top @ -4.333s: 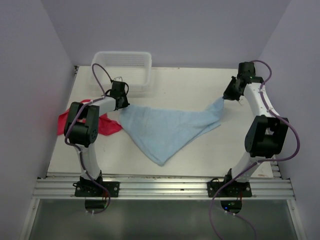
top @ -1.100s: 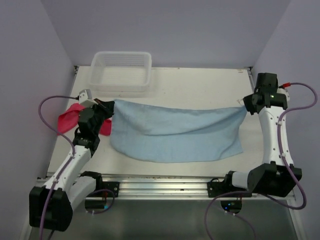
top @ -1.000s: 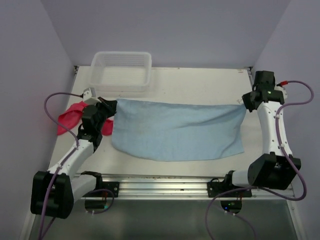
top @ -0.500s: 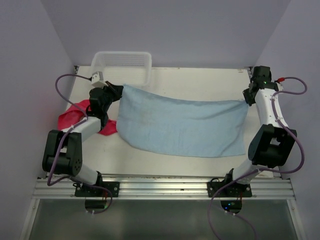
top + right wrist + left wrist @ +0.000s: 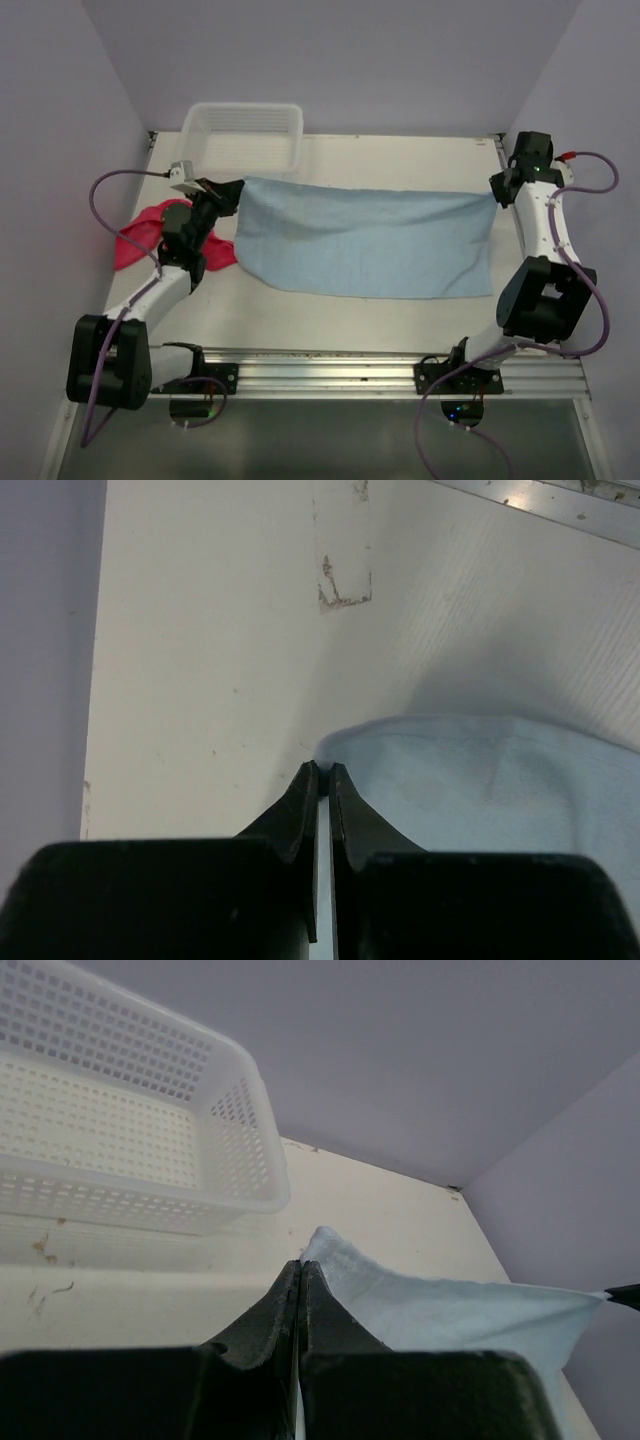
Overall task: Roll the towels
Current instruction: Flatten the towel
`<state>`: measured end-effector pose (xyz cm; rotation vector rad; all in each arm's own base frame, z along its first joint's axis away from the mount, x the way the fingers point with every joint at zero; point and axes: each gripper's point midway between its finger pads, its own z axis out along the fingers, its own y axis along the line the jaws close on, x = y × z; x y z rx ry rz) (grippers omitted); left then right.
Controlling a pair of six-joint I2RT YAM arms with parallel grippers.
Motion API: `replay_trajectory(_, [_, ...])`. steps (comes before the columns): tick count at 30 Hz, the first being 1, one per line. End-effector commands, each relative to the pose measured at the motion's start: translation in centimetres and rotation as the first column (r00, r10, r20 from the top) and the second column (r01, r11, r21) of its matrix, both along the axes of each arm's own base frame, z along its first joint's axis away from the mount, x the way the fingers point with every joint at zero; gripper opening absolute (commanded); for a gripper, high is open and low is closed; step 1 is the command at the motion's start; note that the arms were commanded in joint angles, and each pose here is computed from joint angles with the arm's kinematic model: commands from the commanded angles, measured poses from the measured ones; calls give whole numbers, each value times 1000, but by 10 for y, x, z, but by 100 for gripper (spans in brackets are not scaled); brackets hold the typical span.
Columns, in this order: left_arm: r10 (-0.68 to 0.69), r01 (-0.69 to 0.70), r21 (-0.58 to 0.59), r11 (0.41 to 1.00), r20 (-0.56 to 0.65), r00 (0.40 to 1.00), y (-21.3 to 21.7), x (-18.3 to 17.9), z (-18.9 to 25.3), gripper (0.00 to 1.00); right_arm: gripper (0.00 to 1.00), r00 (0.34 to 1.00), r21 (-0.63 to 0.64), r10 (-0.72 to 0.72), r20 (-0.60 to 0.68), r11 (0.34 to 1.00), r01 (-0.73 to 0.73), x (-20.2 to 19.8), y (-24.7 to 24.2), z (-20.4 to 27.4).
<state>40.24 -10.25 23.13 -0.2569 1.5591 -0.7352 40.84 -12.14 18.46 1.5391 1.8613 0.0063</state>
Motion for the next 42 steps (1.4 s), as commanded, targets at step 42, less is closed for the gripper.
replay_trajectory(42, [97, -116, 97, 988, 180, 979, -45, -28, 46, 0, 0, 982, -25, 97, 161, 995, -94, 13, 7, 35])
